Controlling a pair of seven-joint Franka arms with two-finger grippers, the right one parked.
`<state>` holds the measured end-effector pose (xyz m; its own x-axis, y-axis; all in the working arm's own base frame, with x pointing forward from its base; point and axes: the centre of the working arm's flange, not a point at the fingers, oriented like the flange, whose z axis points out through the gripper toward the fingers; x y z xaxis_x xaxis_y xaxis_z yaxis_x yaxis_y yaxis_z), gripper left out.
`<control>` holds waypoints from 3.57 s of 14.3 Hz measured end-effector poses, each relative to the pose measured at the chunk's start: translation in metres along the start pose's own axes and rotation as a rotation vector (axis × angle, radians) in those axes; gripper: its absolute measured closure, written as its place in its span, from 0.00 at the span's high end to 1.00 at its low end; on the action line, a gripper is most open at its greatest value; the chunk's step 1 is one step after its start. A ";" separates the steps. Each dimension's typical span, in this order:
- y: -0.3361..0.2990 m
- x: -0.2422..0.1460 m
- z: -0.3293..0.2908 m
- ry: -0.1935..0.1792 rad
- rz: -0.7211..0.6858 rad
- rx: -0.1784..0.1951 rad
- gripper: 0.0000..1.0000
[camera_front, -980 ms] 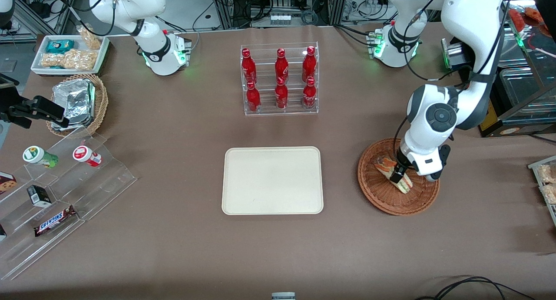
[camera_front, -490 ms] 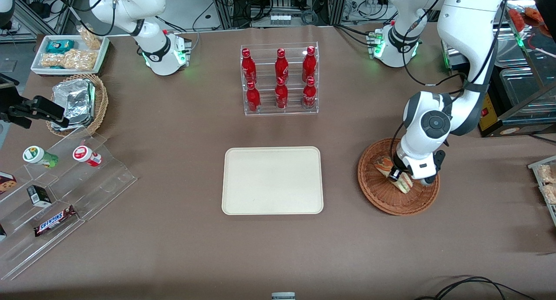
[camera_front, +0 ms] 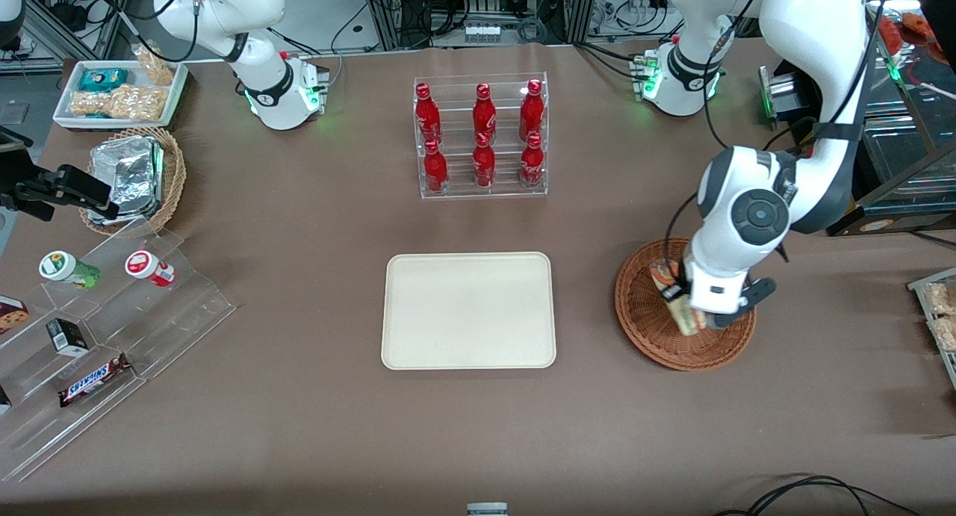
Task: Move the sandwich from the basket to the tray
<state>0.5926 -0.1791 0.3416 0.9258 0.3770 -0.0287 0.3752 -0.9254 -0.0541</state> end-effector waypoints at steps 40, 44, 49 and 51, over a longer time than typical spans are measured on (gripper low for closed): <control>0.157 -0.084 -0.144 -0.019 0.082 0.033 1.00; 0.090 -0.042 -0.116 -0.068 0.112 0.108 1.00; -0.031 -0.023 -0.147 -0.104 0.206 0.126 1.00; -0.067 -0.018 -0.168 -0.112 0.242 0.122 1.00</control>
<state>0.5585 -0.1305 0.5137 0.9741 0.1543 -0.1654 0.1296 -0.9800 -0.1513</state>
